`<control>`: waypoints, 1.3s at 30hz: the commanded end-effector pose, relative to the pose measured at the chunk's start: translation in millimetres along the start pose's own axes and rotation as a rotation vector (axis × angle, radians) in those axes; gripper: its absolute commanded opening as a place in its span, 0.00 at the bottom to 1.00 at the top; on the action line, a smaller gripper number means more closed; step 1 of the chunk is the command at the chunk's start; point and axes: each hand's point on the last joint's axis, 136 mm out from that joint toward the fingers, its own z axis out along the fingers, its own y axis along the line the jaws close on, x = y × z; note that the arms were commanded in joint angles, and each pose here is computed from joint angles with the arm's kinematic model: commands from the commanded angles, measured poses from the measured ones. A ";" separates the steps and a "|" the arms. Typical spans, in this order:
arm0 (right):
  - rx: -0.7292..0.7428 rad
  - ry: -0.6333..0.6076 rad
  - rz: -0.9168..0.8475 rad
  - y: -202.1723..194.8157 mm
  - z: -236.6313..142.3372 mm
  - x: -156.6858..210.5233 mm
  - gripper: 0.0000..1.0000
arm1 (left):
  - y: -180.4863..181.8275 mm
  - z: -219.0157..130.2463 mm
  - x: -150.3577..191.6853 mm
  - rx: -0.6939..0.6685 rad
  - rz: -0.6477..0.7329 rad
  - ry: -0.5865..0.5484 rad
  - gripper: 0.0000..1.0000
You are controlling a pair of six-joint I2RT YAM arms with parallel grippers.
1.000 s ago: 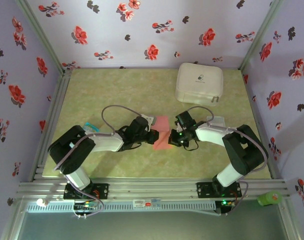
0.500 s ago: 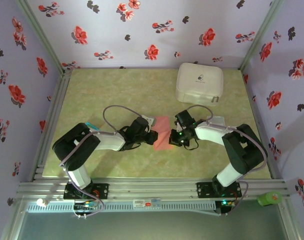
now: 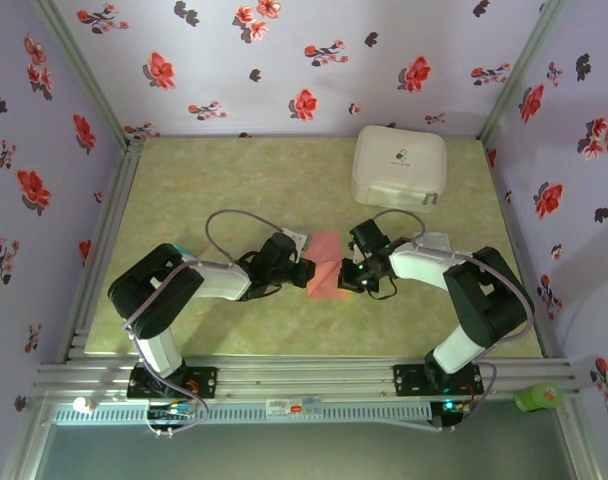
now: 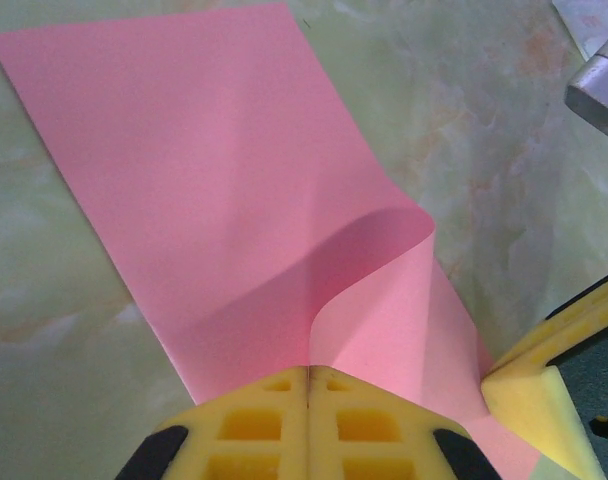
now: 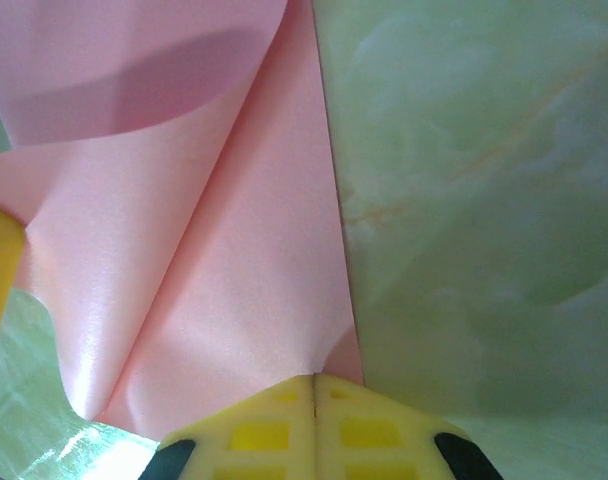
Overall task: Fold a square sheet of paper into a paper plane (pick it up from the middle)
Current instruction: Fold the triangle a second time at the center of the table.
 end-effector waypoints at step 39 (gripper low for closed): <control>0.097 0.042 0.023 -21.3 4.1 10.7 0.03 | 5.8 4.6 2.1 0.037 -0.009 -0.027 0.00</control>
